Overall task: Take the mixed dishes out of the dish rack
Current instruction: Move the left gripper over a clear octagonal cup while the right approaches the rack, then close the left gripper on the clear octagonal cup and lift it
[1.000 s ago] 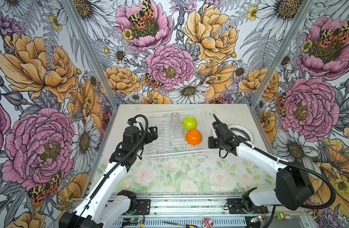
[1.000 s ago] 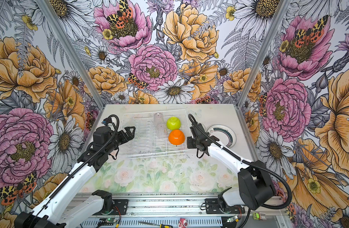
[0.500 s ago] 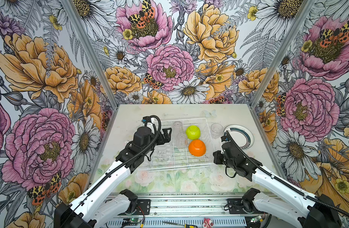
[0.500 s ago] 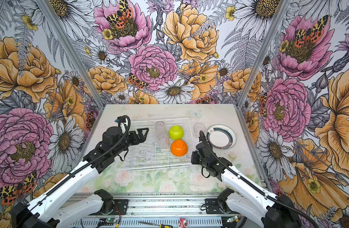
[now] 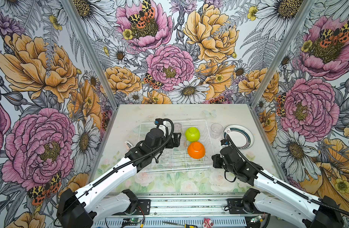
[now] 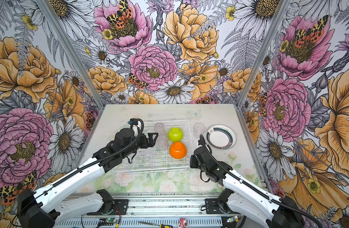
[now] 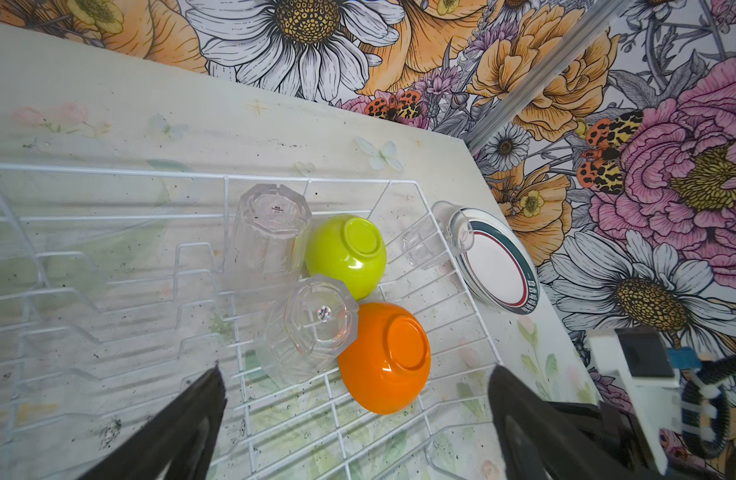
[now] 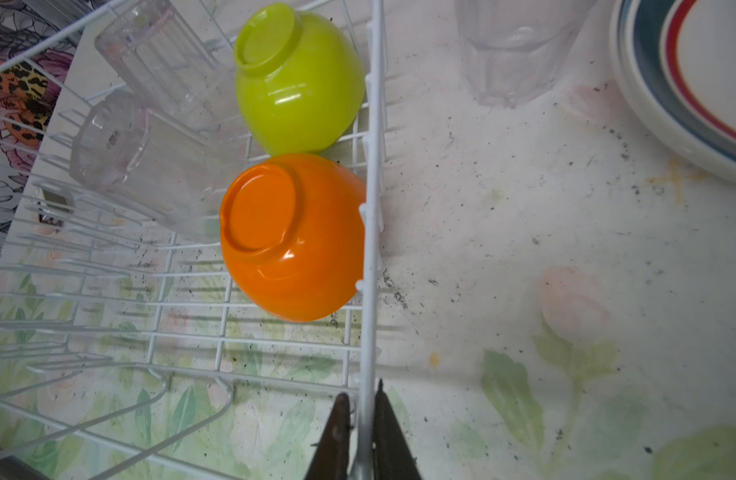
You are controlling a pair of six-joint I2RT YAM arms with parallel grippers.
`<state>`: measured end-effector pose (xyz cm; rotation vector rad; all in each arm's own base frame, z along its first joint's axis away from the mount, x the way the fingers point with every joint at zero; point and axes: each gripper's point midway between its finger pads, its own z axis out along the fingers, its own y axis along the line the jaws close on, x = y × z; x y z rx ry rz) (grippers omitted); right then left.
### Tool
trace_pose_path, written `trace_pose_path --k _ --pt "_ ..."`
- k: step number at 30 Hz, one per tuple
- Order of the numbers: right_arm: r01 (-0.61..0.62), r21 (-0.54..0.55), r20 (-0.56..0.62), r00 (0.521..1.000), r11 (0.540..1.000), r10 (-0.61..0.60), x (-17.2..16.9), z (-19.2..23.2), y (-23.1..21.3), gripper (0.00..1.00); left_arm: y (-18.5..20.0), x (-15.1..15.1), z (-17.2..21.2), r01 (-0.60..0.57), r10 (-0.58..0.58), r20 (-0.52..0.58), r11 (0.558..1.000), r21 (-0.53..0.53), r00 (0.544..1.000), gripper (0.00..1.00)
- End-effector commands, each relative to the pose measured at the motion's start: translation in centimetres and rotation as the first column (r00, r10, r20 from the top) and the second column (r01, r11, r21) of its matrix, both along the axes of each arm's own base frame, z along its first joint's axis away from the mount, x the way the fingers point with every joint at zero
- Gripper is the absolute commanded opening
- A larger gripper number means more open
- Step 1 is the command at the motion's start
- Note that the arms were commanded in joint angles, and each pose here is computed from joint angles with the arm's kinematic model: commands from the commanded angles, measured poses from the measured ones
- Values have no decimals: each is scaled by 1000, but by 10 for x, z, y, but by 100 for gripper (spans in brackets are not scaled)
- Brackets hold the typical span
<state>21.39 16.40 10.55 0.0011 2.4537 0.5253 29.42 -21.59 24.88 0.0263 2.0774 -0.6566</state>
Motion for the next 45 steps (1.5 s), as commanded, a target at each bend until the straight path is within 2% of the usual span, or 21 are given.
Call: trace_pose_path --k 1,3,5,11,17,23,28,38,40,45 --pt "-70 26 -68 995 997 71 -25 -5 3 24 4 7 -10 -23 22 5 997 78 1000 99" --pt "-67 71 -50 996 995 71 -25 6 6 25 2 12 -16 -14 15 -11 994 111 1000 99" --pt "-64 117 -36 997 991 69 -27 17 9 40 -7 14 -22 31 -26 -40 991 132 999 99" --pt "-77 167 24 997 983 74 -23 44 13 66 -19 21 -30 79 -67 -76 982 169 995 99" --pt "-130 178 74 990 976 118 -16 72 24 76 -29 37 -55 114 -77 -154 962 249 985 99" --pt "-202 204 149 974 958 173 -12 109 35 84 -47 39 -98 210 -126 -286 935 284 950 99" --pt "-181 181 168 974 967 151 -5 113 32 85 -52 46 -124 234 -118 -341 917 323 933 99" --pt "-122 126 157 982 984 102 12 102 19 85 -53 67 -142 223 -75 -343 883 413 936 98" --pt "-117 121 147 984 986 98 14 99 18 85 -56 68 -143 231 -82 -348 882 412 934 92" --pt "-99 95 147 985 991 85 21 95 14 85 -53 74 -142 200 -51 -334 881 428 941 69"
